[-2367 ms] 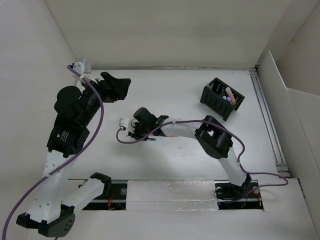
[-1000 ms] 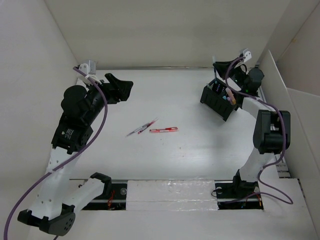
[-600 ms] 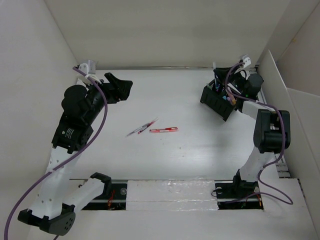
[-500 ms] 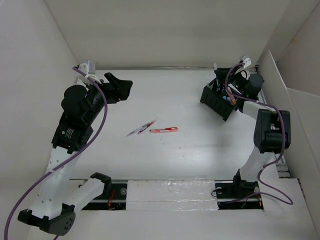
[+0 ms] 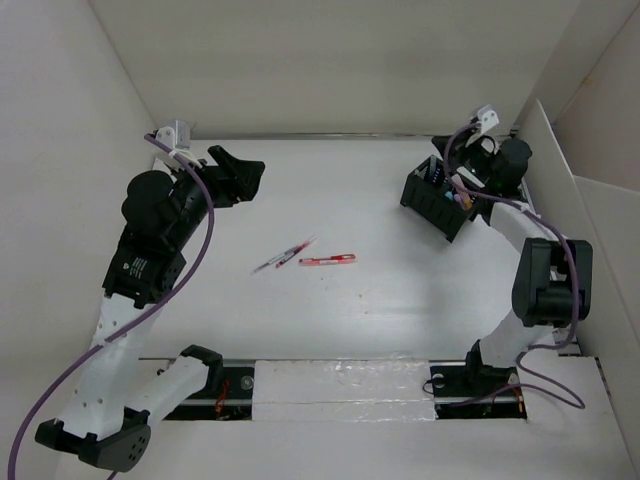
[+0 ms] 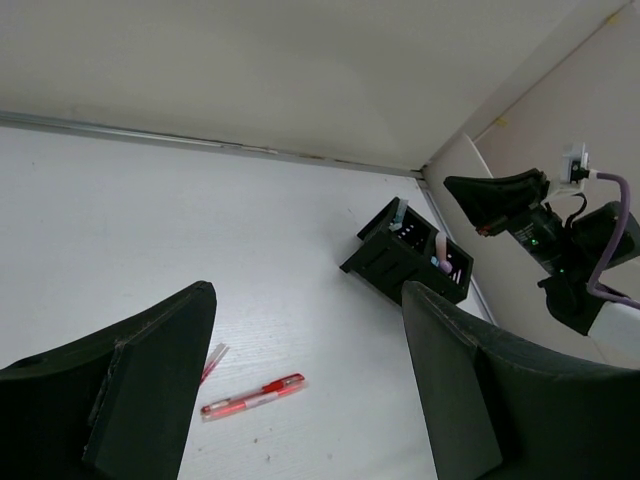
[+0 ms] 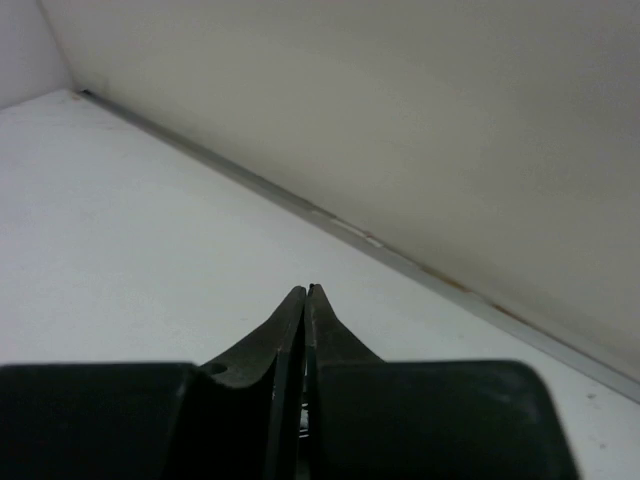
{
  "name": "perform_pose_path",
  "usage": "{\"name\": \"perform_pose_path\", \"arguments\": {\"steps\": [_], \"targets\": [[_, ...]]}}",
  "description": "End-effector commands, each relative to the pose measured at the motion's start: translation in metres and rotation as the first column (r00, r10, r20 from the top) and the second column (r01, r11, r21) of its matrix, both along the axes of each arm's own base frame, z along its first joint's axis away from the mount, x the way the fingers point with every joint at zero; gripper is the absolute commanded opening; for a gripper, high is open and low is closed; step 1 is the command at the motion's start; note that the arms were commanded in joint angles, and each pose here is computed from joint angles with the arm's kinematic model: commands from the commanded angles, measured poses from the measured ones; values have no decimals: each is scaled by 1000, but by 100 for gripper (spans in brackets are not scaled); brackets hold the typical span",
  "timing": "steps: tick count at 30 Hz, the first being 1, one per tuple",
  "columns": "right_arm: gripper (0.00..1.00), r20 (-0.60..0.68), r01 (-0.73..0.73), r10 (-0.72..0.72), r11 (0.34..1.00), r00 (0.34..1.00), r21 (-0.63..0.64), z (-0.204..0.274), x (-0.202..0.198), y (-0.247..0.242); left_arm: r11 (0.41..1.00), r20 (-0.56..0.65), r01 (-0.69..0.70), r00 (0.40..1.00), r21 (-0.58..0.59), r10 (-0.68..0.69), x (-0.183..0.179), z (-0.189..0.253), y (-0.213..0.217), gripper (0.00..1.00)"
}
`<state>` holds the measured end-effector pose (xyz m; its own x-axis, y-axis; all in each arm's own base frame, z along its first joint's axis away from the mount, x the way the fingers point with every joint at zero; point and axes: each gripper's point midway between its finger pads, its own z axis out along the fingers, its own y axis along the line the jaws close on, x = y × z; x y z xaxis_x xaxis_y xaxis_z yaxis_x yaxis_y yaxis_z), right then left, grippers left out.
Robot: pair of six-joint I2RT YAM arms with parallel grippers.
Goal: Organize the desk
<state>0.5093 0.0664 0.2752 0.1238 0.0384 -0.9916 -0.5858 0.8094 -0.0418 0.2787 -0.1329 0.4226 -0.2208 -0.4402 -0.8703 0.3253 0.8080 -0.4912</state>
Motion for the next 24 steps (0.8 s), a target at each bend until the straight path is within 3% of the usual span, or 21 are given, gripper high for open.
{"name": "perform_pose_path", "arguments": {"steps": [1, 2, 3, 5, 9, 10, 12, 13, 14, 15, 17, 20, 24], "targets": [[4, 16, -112, 116, 980, 993, -164, 24, -29, 58, 1000, 67, 12, 998, -19, -11, -8, 21, 0, 71], [1, 45, -96, 113, 956, 993, -278, 22, -31, 68, 1000, 73, 6, 997, -20, -5, -8, 23, 2, 71], [0, 45, -164, 189, 929, 981, -331, 25, -47, 111, 1000, 78, 3, 997, -21, -2, -10, 26, 3, 71], [0, -3, -221, 245, 868, 969, -445, 8, -63, 145, 1000, 90, -15, 996, -24, 17, -11, 33, 7, 71], [0, -113, -433, 447, 722, 887, -540, -33, -114, 236, 997, 138, -60, 988, -51, 67, -20, 61, 19, 71], [7, -181, -486, 472, 675, 863, -555, -56, -124, 251, 996, 151, -68, 985, -62, 77, -22, 68, 21, 71], [20, -189, -545, 559, 585, 808, -600, -60, -147, 295, 994, 182, -70, 979, -89, 85, -28, 83, 24, 71], [33, -253, -591, 575, 532, 778, -606, -74, -159, 304, 993, 191, -66, 978, -97, 83, -29, 86, 24, 71], [40, -320, -629, 596, 428, 736, -649, -105, -167, 328, 993, 200, -49, 977, -110, 70, -32, 91, 22, 71], [40, -273, -618, 628, 432, 729, -657, -84, -172, 344, 992, 202, -48, 977, -116, 71, -32, 92, 22, 71], [46, -360, -643, 619, 320, 698, -696, -119, -181, 361, 992, 207, -36, 977, -120, 60, -33, 94, 20, 71], [47, -372, -622, 628, 234, 684, -748, -118, -192, 393, 992, 207, -31, 977, -123, 56, -35, 92, 20, 71], [48, -465, -654, 611, 118, 641, -747, -165, -199, 419, 992, 210, -25, 976, -121, 50, -35, 88, 18, 71]]}}
